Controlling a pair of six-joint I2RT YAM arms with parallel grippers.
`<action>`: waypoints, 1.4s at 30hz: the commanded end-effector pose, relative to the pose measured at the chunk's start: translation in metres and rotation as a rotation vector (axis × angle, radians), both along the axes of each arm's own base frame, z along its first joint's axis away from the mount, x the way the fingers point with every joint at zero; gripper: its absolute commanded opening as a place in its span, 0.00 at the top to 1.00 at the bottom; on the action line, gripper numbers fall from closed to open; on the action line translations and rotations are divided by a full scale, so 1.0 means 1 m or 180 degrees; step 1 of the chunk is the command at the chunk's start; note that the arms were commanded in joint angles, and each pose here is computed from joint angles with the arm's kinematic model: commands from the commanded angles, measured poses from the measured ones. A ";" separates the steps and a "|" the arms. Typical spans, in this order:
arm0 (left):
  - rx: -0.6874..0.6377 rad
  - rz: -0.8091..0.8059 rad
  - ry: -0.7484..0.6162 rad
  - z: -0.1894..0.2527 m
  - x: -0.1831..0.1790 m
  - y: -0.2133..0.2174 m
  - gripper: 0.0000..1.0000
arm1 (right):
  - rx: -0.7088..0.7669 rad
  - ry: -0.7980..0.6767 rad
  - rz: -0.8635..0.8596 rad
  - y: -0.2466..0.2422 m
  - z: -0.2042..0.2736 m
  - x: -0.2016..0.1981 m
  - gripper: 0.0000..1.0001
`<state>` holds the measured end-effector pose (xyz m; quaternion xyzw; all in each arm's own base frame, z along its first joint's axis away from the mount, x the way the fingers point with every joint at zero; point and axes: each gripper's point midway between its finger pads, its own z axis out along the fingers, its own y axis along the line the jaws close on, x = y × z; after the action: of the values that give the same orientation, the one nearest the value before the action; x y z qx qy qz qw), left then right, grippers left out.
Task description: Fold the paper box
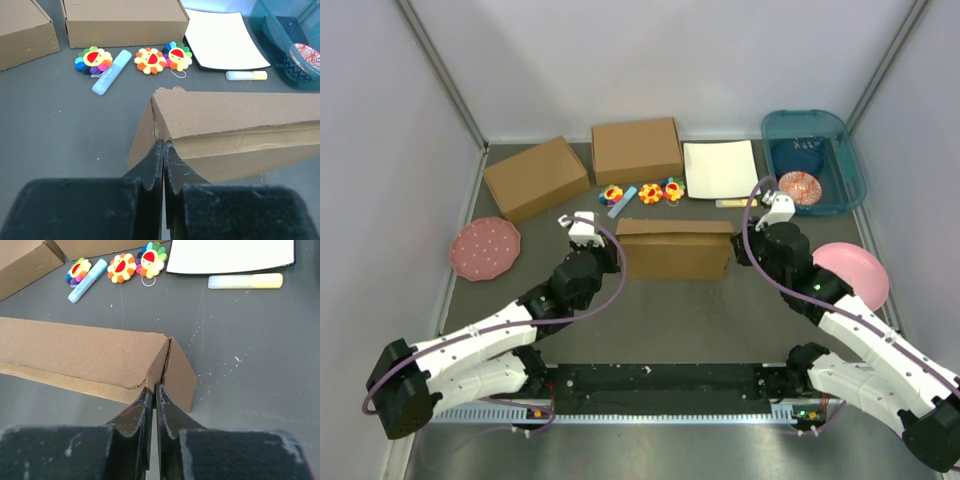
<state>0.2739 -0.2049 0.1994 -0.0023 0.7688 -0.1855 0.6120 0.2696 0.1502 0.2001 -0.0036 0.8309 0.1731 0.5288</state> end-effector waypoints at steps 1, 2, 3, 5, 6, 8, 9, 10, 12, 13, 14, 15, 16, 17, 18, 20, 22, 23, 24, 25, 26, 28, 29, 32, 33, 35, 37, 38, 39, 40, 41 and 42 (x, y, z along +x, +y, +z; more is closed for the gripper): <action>0.0333 -0.0111 0.0432 -0.059 -0.015 0.003 1.00 | -0.0160 0.0264 0.0059 -0.005 -0.014 -0.014 0.90; 0.0341 -0.0106 0.0437 -0.059 -0.015 0.004 1.00 | -0.0170 0.0249 0.0037 -0.006 -0.012 -0.013 0.88; 0.0326 -0.0096 0.0428 -0.058 -0.015 0.004 1.00 | -0.0146 0.0202 0.0044 -0.005 -0.005 -0.012 0.86; 0.0325 -0.0087 0.0403 -0.054 -0.014 0.005 1.00 | -0.0146 0.0150 0.0036 -0.006 0.003 -0.010 0.81; 0.0317 -0.0086 0.0379 -0.051 -0.013 0.004 1.00 | -0.0147 0.0099 0.0038 -0.005 0.011 -0.008 0.79; 0.0322 -0.0082 0.0359 -0.048 -0.012 0.004 1.00 | -0.0130 0.0018 0.0025 -0.005 0.023 -0.006 0.78; 0.0330 -0.0090 0.0353 -0.047 -0.012 0.004 1.00 | -0.0145 -0.0002 0.0029 -0.005 0.026 -0.004 0.76; 0.0334 -0.0096 0.0352 -0.046 -0.012 0.003 1.00 | -0.0156 -0.0031 0.0029 -0.005 0.029 -0.003 0.75; 0.0339 -0.0097 0.0351 -0.046 -0.011 0.003 1.00 | -0.0190 -0.0068 -0.0014 -0.007 0.033 0.001 0.73; 0.0354 -0.0097 0.0363 -0.048 -0.012 0.003 1.00 | -0.0193 -0.0084 -0.0024 -0.007 0.035 0.003 0.73; 0.0352 -0.0100 0.0369 -0.048 -0.012 0.003 1.00 | -0.0181 -0.0114 -0.0013 -0.006 0.039 0.003 0.72; 0.0348 -0.0099 0.0370 -0.047 -0.012 0.003 1.00 | -0.0188 -0.0122 -0.0014 -0.005 0.040 0.004 0.71; 0.0352 -0.0100 0.0369 -0.047 -0.012 0.003 1.00 | -0.0196 -0.0129 -0.0015 -0.005 0.040 0.005 0.71; 0.0348 -0.0100 0.0366 -0.047 -0.013 0.004 1.00 | -0.0188 -0.0147 -0.0029 -0.005 0.042 0.007 0.71; 0.0350 -0.0092 0.0361 -0.047 -0.012 0.004 1.00 | -0.0217 -0.0143 -0.0026 -0.005 0.041 0.008 0.71; 0.0339 -0.0092 0.0351 -0.044 -0.012 0.004 1.00 | -0.0246 -0.0133 -0.0038 -0.005 0.039 0.011 0.71; 0.0365 -0.0099 0.0365 -0.046 -0.012 0.005 1.00 | -0.0261 -0.0114 -0.0036 -0.004 0.036 0.012 0.72; 0.0352 -0.0100 0.0351 -0.044 -0.012 0.004 1.00 | -0.0269 -0.0111 -0.0039 -0.004 0.035 0.012 0.73; 0.0362 -0.0106 0.0354 -0.044 -0.012 0.004 1.00 | -0.0258 -0.0133 -0.0044 -0.003 0.037 0.014 0.76; 0.0356 -0.0107 0.0347 -0.043 -0.013 0.004 1.00 | -0.0266 -0.0136 -0.0056 -0.004 0.036 0.015 0.77; 0.0360 -0.0108 0.0345 -0.043 -0.013 0.004 1.00 | -0.0270 -0.0127 -0.0052 -0.003 0.032 0.015 0.78; 0.0357 -0.0104 0.0338 -0.042 -0.012 0.005 1.00 | -0.0241 -0.0166 -0.0039 -0.002 0.033 0.016 0.79; 0.0369 -0.0106 0.0342 -0.042 -0.012 0.005 1.00 | -0.0228 -0.0181 -0.0030 -0.001 0.033 0.015 0.79; 0.0374 -0.0107 0.0341 -0.042 -0.012 0.005 1.00 | -0.0158 -0.0275 -0.0031 -0.001 0.040 0.016 0.76; 0.0379 -0.0103 0.0339 -0.042 -0.012 0.005 1.00 | -0.0139 -0.0303 -0.0028 -0.001 0.042 0.015 0.76; 0.0369 -0.0110 0.0342 -0.041 -0.012 0.004 1.00 | -0.0131 -0.0346 -0.0038 -0.002 0.046 0.015 0.76; 0.0375 -0.0120 0.0351 -0.042 -0.012 0.003 1.00 | -0.0153 -0.0349 -0.0052 -0.002 0.046 0.017 0.80; 0.0370 -0.0124 0.0349 -0.042 -0.012 0.003 1.00 | -0.0170 -0.0340 -0.0048 -0.003 0.044 0.017 0.85; 0.0367 -0.0124 0.0346 -0.041 -0.012 0.002 1.00 | -0.0188 -0.0321 -0.0045 -0.002 0.042 0.017 0.87; 0.0373 -0.0130 0.0350 -0.041 -0.012 0.002 1.00 | -0.0198 -0.0310 -0.0053 -0.003 0.040 0.018 0.89; 0.0366 -0.0124 0.0347 -0.041 -0.012 0.002 1.00 | -0.0207 -0.0298 -0.0053 -0.003 0.038 0.018 0.91; 0.0364 -0.0138 0.0349 -0.041 -0.012 0.001 1.00 | -0.0208 -0.0289 -0.0049 -0.002 0.036 0.018 0.92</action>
<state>0.2741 -0.2065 0.2011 -0.0092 0.7646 -0.1939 0.6146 0.2810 0.1476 0.2267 -0.0274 0.8257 0.1420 0.5453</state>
